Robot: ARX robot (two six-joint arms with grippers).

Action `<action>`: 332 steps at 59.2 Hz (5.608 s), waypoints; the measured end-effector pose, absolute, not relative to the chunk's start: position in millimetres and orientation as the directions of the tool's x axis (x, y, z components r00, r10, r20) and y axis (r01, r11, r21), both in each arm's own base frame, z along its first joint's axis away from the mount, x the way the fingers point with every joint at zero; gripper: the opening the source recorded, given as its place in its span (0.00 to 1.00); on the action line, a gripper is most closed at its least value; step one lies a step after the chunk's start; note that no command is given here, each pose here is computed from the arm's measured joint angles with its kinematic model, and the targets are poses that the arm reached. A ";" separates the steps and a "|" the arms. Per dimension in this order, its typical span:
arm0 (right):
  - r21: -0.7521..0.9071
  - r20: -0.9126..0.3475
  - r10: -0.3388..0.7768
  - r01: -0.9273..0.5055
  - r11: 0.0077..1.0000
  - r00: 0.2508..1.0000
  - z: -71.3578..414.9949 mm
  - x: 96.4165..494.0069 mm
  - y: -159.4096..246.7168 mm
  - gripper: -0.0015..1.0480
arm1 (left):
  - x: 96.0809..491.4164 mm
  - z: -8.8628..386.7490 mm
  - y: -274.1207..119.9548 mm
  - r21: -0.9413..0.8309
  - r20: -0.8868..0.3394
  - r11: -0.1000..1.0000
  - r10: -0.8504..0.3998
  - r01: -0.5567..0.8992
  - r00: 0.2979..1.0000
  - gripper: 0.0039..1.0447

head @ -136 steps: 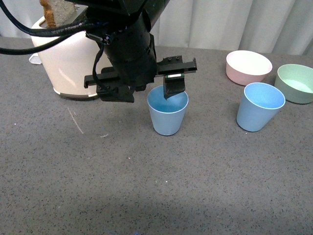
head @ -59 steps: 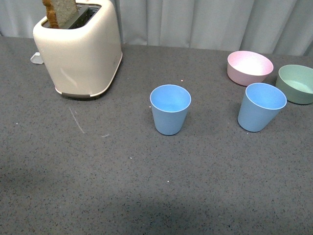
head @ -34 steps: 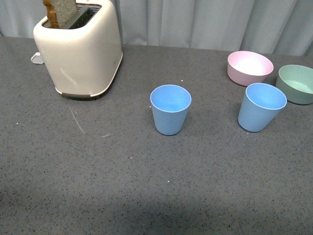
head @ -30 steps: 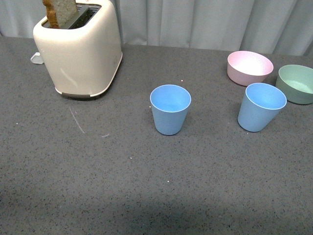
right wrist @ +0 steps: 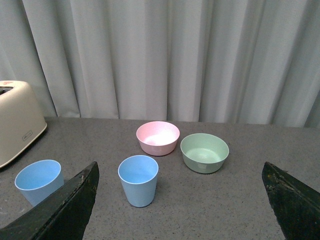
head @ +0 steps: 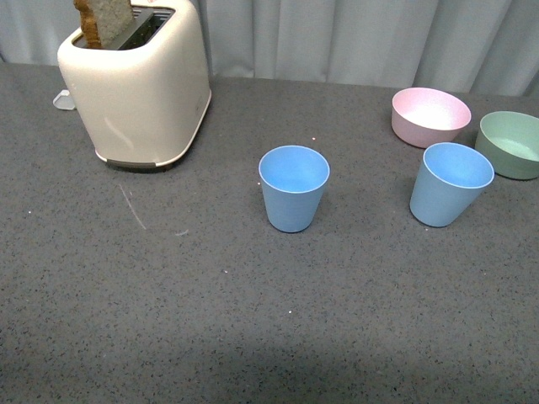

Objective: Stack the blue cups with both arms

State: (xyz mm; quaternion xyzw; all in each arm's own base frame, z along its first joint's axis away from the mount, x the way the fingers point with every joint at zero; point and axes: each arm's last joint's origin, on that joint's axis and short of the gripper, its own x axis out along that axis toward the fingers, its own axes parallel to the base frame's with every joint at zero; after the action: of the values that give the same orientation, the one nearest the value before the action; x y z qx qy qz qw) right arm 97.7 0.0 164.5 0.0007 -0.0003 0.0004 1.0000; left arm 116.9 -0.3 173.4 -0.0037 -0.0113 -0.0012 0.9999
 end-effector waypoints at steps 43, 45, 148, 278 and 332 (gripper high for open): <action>0.002 0.001 0.001 -0.001 1.000 1.000 164.5 97.7 0.0 0.91 | 96.9 169.7 -0.3 -0.008 0.015 1.000 -0.003 0.003 1.000 0.04; 0.002 0.001 0.001 -0.001 1.000 1.000 164.5 97.7 0.0 0.91 | 96.9 169.7 -0.2 -0.008 0.015 1.000 -0.002 0.002 1.000 0.10; 0.145 -0.830 0.028 0.167 0.975 0.557 101.6 374.3 10.8 0.91 | 96.8 169.8 -0.2 -0.005 0.017 1.000 -0.003 0.003 1.000 0.94; 0.332 -0.765 0.368 -0.166 0.929 0.528 176.2 377.7 142.1 0.76 | 96.8 169.8 -0.2 -0.005 0.017 1.000 -0.003 0.003 1.000 0.94; 0.001 -0.017 0.002 -0.002 1.000 1.000 161.1 187.3 14.9 0.01 | 96.8 169.7 -0.3 -0.005 0.016 1.000 -0.002 0.002 1.000 0.94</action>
State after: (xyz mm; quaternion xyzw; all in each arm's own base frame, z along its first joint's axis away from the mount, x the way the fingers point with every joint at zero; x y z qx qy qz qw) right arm 187.3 14.9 161.1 0.0003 0.0085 0.0009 1.0000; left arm 96.8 -0.3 169.7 -0.0024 -0.0079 -0.0012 1.0000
